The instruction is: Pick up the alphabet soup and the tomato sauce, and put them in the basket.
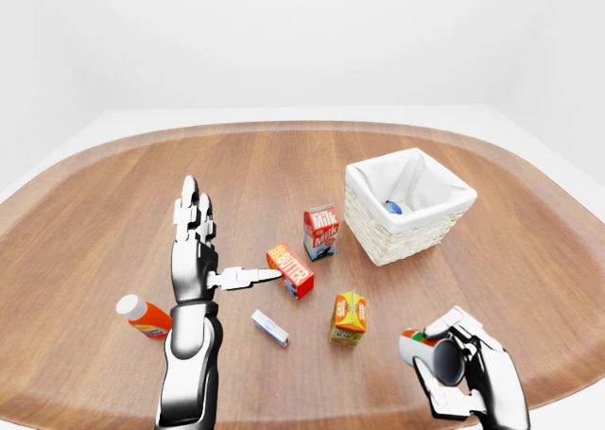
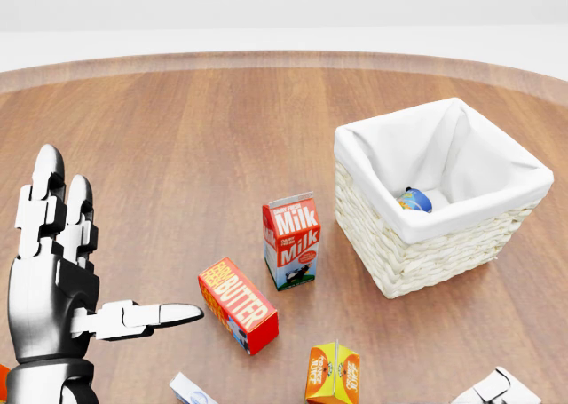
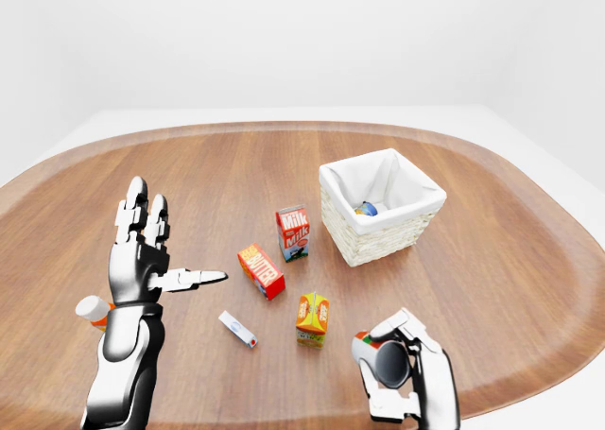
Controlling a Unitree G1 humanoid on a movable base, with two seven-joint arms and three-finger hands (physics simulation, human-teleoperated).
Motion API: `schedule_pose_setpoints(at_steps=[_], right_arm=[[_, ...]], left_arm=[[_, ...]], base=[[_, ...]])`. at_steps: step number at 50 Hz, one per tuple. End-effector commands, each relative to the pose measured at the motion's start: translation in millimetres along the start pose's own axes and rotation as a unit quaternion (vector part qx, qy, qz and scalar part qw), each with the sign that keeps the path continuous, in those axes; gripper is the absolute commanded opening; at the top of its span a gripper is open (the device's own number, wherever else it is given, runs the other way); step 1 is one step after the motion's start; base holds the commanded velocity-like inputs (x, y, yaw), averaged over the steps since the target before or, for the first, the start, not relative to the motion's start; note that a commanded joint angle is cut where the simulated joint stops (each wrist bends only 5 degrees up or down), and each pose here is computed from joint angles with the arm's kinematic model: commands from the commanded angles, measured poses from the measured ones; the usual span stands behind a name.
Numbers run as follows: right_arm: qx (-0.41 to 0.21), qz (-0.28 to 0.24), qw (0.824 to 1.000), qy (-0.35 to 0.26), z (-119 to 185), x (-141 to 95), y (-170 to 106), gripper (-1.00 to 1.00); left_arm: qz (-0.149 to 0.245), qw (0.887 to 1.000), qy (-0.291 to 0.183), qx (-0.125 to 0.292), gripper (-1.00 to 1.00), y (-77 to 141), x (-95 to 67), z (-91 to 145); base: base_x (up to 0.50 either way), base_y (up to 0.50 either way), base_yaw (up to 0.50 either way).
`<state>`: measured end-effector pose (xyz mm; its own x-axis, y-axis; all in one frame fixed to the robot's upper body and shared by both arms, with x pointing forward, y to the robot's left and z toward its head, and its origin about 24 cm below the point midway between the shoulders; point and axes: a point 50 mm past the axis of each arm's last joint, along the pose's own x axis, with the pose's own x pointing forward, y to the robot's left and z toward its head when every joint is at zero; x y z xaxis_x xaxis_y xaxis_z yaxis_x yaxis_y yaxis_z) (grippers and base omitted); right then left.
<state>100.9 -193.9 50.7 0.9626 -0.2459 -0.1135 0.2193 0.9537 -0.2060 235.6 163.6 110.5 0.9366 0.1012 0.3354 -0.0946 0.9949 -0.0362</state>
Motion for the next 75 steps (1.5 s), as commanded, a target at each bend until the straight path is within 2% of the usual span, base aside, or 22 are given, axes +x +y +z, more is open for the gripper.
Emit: schedule_pose_setpoints(at_steps=[1, 20, 34, 41, 44, 51, 55, 67, 75], right_arm=[[-0.012, -0.015, 0.999, -0.039, 17.4, 2.4, -4.0, -1.0], [-0.029, -0.022, 0.992, -0.123, 50.0, 12.9, -10.6, -1.0], [-0.097, -0.044, 0.978, -0.181, 76.3, 18.4, -5.0, -1.0], [-0.146, -0.071, 0.957, -0.24, 100.1, 17.5, -1.4, -1.0], [-0.152, -0.066, 0.948, -0.273, 111.5, 17.4, 2.1, -1.0], [-0.167, -0.06, 0.914, -0.365, 143.5, 16.0, 9.1, -1.0], [-0.176, -0.056, 0.901, -0.393, 151.4, 20.3, 14.5, -1.0], [-0.189, -0.058, 0.899, -0.39, 167.5, 39.4, 20.2, -1.0], [-0.201, -0.057, 0.889, -0.407, 176.2, 58.4, 27.1, -1.0]], left_arm=[[-0.006, 1.0, 0.008, 0.003, 1.0, 0.7, -1.4, -3.6], [-0.006, 1.0, 0.009, 0.003, 1.0, 0.7, -1.4, -3.7], [-0.006, 1.0, 0.008, 0.003, 1.0, 0.7, -1.4, -3.6], [-0.005, 1.0, 0.008, 0.003, 1.0, 0.7, -1.4, -3.6], [-0.005, 1.0, 0.011, 0.004, 1.0, 0.3, -0.7, -4.9], [-0.003, 1.0, 0.013, 0.004, 1.0, 0.2, 0.5, -6.0], [-0.002, 1.0, 0.013, 0.004, 1.0, 0.3, 0.9, -6.1], [0.0, 1.0, 0.015, 0.004, 1.0, 0.6, 1.6, -6.4], [0.0, 1.0, 0.015, 0.003, 1.0, 0.6, 1.4, -5.5]], base=[[0.0, 0.0, 0.0], [0.0, 0.0, 0.0], [0.0, 0.0, 0.0], [0.0, 0.0, 0.0], [0.0, 0.0, 0.0], [0.0, 0.0, 0.0], [0.0, 0.0, 0.0], [0.0, 0.0, 0.0], [0.0, 0.0, 0.0]])
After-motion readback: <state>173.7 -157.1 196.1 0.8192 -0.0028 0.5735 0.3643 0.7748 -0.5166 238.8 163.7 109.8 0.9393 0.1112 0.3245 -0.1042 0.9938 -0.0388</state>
